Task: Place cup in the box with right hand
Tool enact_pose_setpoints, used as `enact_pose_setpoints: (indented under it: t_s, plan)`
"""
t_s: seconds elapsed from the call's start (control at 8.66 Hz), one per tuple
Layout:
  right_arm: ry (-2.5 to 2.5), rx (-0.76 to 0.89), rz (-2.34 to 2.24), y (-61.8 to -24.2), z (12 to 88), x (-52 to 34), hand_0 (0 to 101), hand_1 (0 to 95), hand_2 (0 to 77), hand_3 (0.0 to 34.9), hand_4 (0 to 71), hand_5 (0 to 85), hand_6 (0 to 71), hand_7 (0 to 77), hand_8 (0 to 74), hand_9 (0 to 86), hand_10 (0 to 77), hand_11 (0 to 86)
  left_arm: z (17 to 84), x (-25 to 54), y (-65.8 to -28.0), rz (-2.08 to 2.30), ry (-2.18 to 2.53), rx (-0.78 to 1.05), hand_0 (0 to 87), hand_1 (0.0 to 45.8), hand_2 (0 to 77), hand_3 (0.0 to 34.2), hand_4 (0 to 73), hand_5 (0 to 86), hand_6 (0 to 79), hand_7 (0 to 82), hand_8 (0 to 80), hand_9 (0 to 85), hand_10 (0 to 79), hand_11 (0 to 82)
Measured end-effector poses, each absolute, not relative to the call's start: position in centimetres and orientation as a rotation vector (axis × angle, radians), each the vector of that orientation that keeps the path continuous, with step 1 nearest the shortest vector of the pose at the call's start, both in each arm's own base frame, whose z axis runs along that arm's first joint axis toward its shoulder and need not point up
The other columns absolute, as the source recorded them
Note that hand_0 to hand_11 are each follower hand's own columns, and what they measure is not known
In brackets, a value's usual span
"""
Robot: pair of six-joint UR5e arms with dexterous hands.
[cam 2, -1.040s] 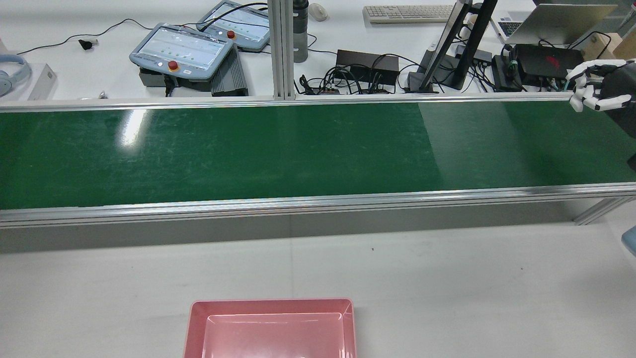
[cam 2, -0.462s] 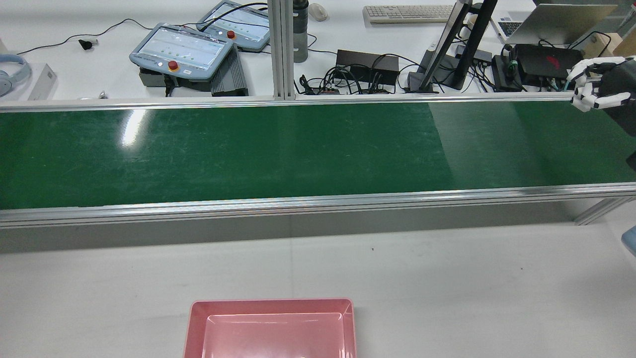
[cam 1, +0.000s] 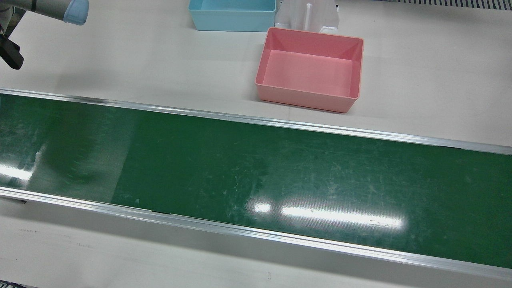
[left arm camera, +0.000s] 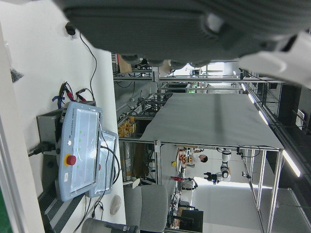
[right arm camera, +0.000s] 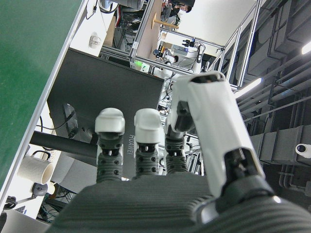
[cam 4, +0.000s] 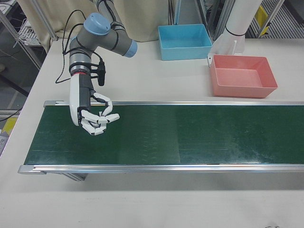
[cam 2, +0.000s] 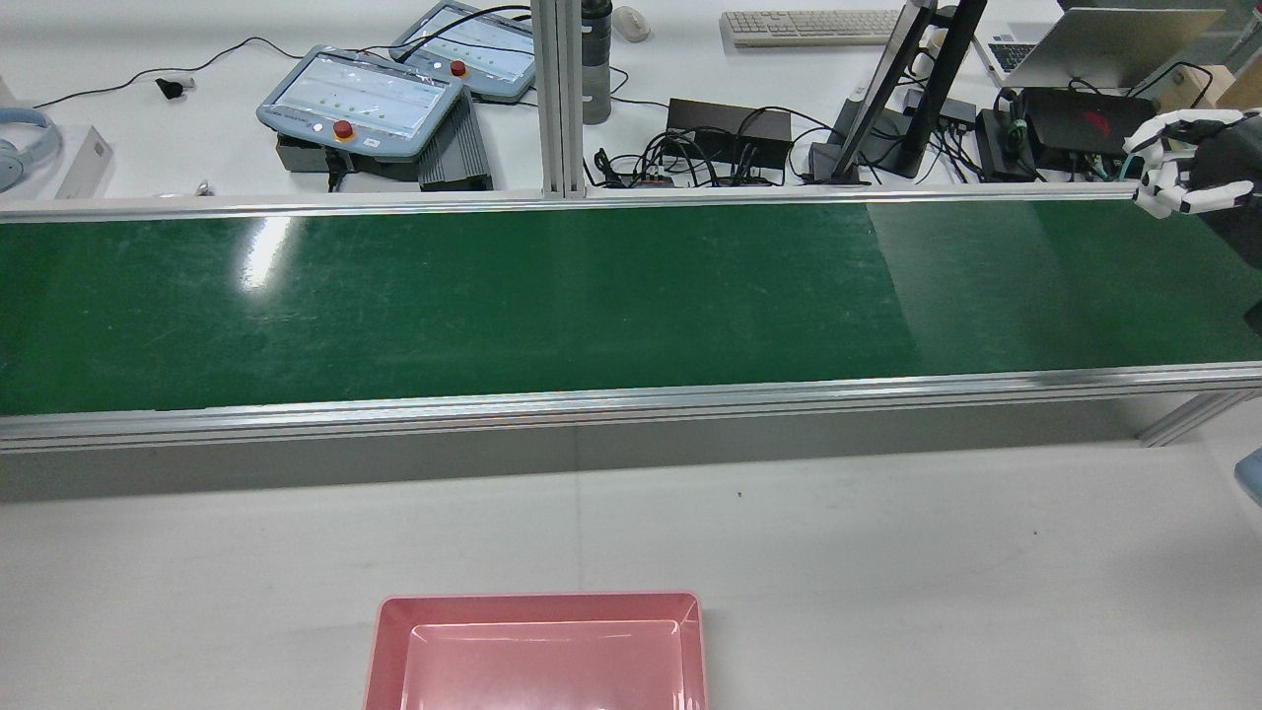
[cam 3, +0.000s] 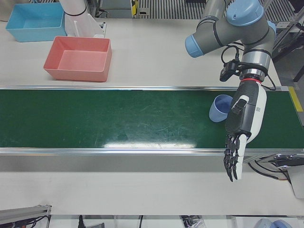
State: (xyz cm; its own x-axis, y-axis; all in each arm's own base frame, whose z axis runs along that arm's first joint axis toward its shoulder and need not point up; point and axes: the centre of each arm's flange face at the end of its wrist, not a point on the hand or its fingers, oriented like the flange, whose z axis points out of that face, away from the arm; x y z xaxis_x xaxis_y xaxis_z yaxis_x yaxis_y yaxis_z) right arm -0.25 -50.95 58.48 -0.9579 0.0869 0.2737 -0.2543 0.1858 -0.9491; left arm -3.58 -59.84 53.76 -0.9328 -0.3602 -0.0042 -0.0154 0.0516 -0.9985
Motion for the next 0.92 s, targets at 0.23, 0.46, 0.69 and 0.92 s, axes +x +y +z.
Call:
enact_pose_setpoints:
  t_s: [0.23, 0.46, 0.69, 0.92]
  plan:
    - [-2.196, 0.161, 1.844, -50.91, 58.56, -0.19, 79, 36.0, 60.0, 10.2, 32.7, 27.3, 38.7, 69.8, 70.4, 69.8, 52.9, 69.8, 53.76, -3.58, -59.84, -1.967, 2.077, -0.383, 0.0, 0.5, 0.5, 0.0, 0.0, 0.0, 0.0, 0.0, 0.0, 0.5, 0.0, 0.0]
    - [-2.194, 0.161, 1.846, -50.91, 58.65, -0.20, 80, 36.0, 60.0, 10.2, 32.7, 27.3, 38.7, 69.8, 70.4, 69.8, 53.5, 69.8, 53.72, -3.58, -59.87, -1.966, 2.077, -0.383, 0.0, 0.5, 0.5, 0.0, 0.0, 0.0, 0.0, 0.0, 0.0, 0.5, 0.0, 0.0]
    - [-2.191, 0.161, 1.848, -50.87, 58.74, -0.18, 80, 36.0, 60.0, 10.3, 31.1, 27.3, 36.5, 69.8, 70.4, 70.4, 52.9, 69.8, 53.73, -3.58, -59.86, -1.967, 2.077, -0.383, 0.0, 0.5, 0.5, 0.0, 0.0, 0.0, 0.0, 0.0, 0.0, 0.5, 0.0, 0.0]
    - [-2.191, 0.166, 1.851, -50.84, 58.76, 0.07, 80, 36.0, 60.0, 10.2, 31.1, 26.2, 37.1, 69.8, 70.4, 69.8, 52.9, 70.4, 53.75, -3.58, -59.84, -1.967, 2.077, -0.383, 0.0, 0.5, 0.5, 0.0, 0.0, 0.0, 0.0, 0.0, 0.0, 0.5, 0.0, 0.0]
